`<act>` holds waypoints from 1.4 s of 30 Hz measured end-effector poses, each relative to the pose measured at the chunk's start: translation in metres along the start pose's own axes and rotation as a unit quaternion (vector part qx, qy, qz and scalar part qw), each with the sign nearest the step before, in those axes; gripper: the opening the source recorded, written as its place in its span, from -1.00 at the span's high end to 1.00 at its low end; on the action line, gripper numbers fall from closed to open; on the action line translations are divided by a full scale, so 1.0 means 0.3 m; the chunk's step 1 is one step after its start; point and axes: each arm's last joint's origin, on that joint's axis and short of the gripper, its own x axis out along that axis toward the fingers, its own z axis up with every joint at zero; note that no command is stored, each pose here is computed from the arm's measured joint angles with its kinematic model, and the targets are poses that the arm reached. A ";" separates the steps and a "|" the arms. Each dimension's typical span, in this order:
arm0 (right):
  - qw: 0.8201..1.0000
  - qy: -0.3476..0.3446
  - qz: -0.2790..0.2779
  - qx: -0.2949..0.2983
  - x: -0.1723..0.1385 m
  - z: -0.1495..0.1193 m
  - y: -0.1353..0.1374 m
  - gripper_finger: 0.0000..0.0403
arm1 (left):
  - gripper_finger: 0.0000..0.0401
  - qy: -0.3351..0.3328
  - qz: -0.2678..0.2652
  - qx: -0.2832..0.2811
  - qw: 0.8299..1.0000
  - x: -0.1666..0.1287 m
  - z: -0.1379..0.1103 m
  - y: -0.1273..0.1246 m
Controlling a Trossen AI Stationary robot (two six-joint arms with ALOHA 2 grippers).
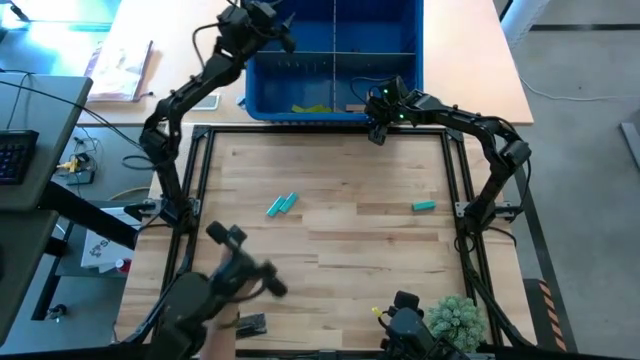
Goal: Sort blocks
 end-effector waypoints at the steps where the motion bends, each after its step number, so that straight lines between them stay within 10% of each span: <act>1: 1.000 0.000 0.000 0.000 0.000 0.000 0.000 0.03 | -0.07 -0.006 -0.023 -0.005 1.000 -0.024 0.035 0.001; 9: 1.000 0.000 0.000 0.000 0.000 0.000 0.000 0.03 | -0.07 -0.036 -0.187 -0.014 0.982 -0.272 0.200 -0.049; 26: 1.000 0.000 0.000 0.000 0.000 0.000 0.000 0.03 | 0.12 -0.044 -0.252 -0.027 0.966 -0.918 0.068 -0.523; 34: 1.000 0.000 0.000 0.000 0.000 0.000 0.000 0.03 | 0.14 0.156 -0.143 0.017 0.977 -1.089 -0.020 -0.537; 42: 1.000 0.000 0.000 0.000 0.000 0.000 0.000 0.03 | 0.14 0.278 -0.189 -0.022 0.942 -1.081 -0.111 -0.546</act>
